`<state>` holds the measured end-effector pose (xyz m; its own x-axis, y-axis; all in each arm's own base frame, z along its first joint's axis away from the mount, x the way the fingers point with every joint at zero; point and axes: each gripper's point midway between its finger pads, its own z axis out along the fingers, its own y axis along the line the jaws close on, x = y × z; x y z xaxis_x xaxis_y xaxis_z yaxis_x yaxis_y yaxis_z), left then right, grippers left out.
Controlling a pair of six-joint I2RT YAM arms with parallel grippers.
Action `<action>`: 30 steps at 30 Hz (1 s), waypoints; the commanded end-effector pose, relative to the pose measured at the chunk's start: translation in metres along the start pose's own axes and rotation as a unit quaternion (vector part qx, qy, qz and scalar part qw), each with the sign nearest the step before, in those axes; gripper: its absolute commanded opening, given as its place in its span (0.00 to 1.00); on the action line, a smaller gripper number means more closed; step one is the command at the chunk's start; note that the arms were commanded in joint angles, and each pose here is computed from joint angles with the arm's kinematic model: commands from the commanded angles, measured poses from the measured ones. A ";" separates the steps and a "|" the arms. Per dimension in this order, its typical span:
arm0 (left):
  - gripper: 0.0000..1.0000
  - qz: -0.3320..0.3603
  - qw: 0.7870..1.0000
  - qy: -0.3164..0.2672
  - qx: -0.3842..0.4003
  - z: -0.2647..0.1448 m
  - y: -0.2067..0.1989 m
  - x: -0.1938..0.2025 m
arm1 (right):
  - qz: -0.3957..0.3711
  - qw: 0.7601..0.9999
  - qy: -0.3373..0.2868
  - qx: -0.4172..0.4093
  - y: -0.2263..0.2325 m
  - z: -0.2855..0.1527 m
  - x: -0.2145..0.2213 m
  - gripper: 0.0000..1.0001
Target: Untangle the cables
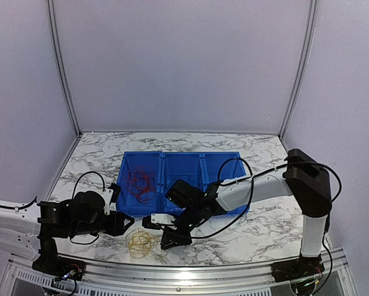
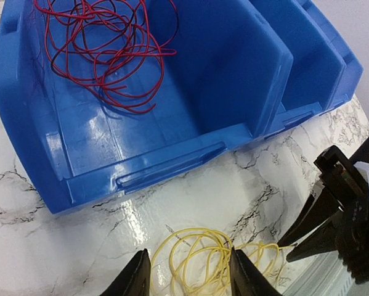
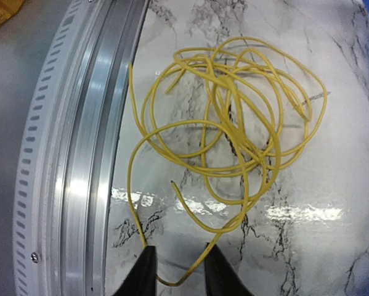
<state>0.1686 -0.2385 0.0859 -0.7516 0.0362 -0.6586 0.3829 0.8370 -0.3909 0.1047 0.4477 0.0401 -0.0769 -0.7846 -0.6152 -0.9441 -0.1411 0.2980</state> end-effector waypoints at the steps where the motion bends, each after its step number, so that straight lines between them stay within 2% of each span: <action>1: 0.46 -0.002 1.000 -0.024 0.020 0.002 -0.005 -0.002 | 0.016 1.000 0.006 -0.002 -0.006 0.006 -0.009 0.02; 5: 0.49 0.036 0.996 -0.034 0.068 -0.002 -0.027 -0.001 | -0.016 1.000 0.005 0.006 0.002 -0.017 -0.022 0.00; 10: 0.55 0.087 0.987 -0.014 0.132 -0.010 -0.057 0.018 | -0.065 0.997 -0.027 -0.025 0.034 -0.061 -0.053 0.00; 17: 0.56 0.101 0.977 -0.067 0.178 -0.022 -0.083 0.004 | -0.107 0.992 -0.068 -0.014 0.049 -0.100 -0.096 0.00; 20: 0.56 0.105 0.976 -0.099 0.164 -0.018 -0.084 -0.010 | -0.124 0.989 -0.078 -0.025 0.058 -0.112 -0.111 0.00; 25: 0.54 0.082 0.979 -0.165 0.088 -0.006 -0.066 -0.034 | -0.168 0.978 -0.120 -0.034 0.078 -0.147 -0.150 0.00; 30: 0.49 0.078 0.984 -0.158 0.019 0.017 -0.040 -0.023 | -0.243 0.955 -0.172 -0.017 0.109 -0.209 -0.191 0.00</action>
<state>0.1619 -0.2893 0.1095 -0.5167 0.0367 -0.8554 0.5865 0.7431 -0.3224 0.0943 0.4693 0.2719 0.1684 -0.5176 -0.8389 -0.9127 -0.4033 0.0657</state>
